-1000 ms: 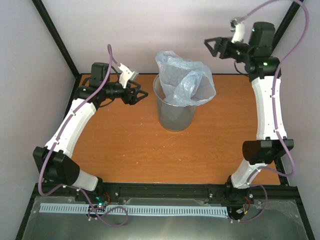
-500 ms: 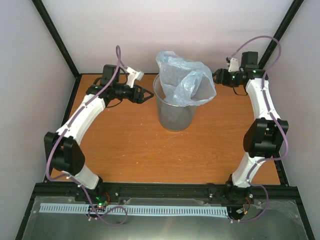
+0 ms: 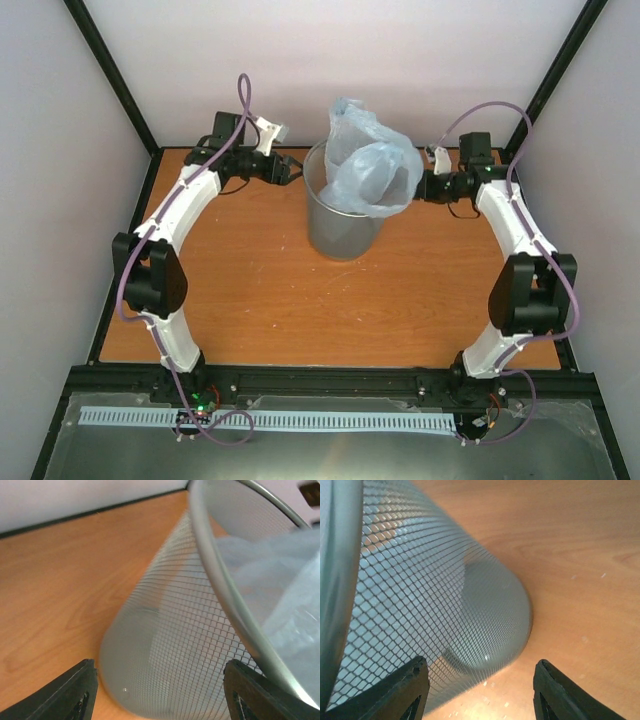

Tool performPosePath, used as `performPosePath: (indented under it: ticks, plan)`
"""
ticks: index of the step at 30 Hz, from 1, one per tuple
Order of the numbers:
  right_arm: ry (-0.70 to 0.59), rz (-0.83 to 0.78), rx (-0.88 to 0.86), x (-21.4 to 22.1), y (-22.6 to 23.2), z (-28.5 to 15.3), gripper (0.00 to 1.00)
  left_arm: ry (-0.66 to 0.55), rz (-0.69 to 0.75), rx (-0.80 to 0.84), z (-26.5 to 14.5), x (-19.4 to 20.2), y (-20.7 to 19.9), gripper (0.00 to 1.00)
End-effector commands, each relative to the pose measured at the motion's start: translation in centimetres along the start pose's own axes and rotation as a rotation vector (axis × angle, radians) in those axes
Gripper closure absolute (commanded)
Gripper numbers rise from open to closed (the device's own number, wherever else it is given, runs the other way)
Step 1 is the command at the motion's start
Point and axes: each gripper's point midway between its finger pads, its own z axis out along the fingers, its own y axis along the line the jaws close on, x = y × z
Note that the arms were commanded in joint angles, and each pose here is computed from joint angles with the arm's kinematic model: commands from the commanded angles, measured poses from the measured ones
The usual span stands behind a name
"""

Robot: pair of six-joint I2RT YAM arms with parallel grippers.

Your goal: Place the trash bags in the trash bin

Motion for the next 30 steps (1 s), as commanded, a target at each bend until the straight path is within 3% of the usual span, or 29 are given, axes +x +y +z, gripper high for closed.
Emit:
performPosePath:
  ticks: [1,6,11,16,20,26,30]
  plan:
    - [0.051,-0.11,-0.225,3.9,9.2,-0.7,0.42,-0.049,0.087,0.04,0.0,-2.9,-1.2,0.29]
    - [0.07,-0.116,-0.242,6.7,11.3,-1.6,0.42,-0.062,0.075,-0.037,-1.9,-4.2,1.8,0.26]
    - [0.089,-0.139,-0.159,8.3,9.7,-1.8,0.41,-0.095,0.044,-0.039,-3.9,-5.1,3.4,0.25]
    - [0.073,-0.134,-0.096,7.3,8.4,-1.9,0.38,-0.111,0.006,0.053,-3.9,-5.1,2.1,0.26]
    - [0.077,-0.151,-0.043,6.4,7.7,-3.1,0.37,-0.105,0.008,-0.044,-4.9,-5.1,2.8,0.25]
    - [-0.035,-0.243,-0.002,1.9,10.3,-9.5,0.34,-0.174,-0.042,-0.295,-13.0,-6.7,6.0,0.15]
    - [-0.166,-0.373,-0.049,-3.2,14.7,-13.2,0.33,-0.183,0.027,-0.304,-18.2,-7.1,5.2,0.14]
